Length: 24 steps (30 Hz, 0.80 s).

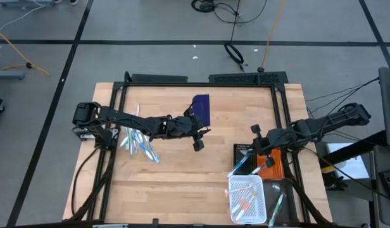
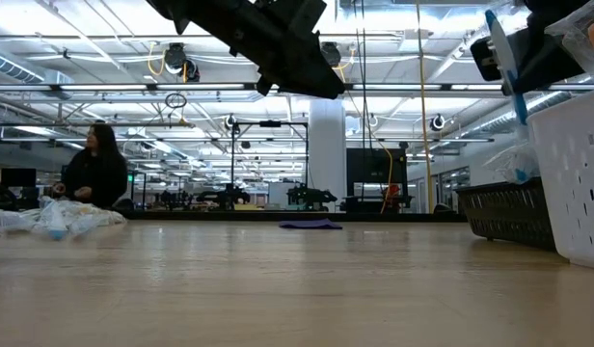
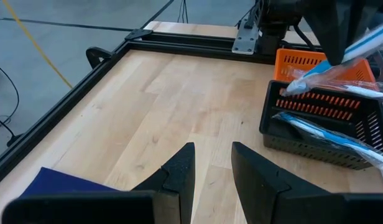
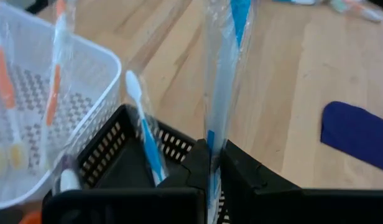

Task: Pick & Place Toothbrushes
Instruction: Put the blue toothbrush into the black basket

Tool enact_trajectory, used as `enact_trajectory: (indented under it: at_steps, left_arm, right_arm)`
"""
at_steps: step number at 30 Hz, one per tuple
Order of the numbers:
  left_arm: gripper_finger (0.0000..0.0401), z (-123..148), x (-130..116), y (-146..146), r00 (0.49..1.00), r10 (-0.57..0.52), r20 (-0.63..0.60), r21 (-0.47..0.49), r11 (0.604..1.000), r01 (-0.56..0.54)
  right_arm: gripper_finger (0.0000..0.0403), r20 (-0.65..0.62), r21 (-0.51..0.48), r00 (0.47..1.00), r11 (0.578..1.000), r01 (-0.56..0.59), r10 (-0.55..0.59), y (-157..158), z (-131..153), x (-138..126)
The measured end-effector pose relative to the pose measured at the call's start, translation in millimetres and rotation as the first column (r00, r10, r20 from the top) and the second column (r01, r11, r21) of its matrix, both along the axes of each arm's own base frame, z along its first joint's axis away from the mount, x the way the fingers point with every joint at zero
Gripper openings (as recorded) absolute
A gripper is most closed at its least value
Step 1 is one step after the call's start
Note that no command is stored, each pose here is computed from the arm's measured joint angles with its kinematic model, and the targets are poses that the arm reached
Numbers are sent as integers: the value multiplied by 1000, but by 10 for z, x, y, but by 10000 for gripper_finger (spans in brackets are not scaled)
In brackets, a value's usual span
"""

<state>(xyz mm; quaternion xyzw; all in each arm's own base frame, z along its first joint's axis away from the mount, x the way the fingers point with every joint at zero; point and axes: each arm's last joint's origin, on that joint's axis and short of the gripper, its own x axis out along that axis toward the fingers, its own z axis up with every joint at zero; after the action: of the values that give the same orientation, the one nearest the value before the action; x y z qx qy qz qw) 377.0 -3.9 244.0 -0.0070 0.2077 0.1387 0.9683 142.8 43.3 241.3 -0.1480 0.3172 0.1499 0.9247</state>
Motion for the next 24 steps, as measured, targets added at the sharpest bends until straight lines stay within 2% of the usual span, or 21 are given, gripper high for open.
enact_trajectory:
  at_steps: [6, 12, 24]
  left_arm:
    - [106, 1, 0, 0, 1000, 1, 2, -3, 1000, -1]
    - [106, 1, 0, 0, 1000, 2, 2, -3, 1000, -2]
    - [106, 1, 0, 0, 1000, 3, 3, -6, 1000, -3]
  right_arm:
    - [11, -66, -83, 993, 992, -99, 93, 99, 33, 97]
    - [11, -156, -121, 981, 983, -135, 116, 147, -75, 135]
    - [11, -149, -171, 982, 976, -139, 114, 170, -82, 135]
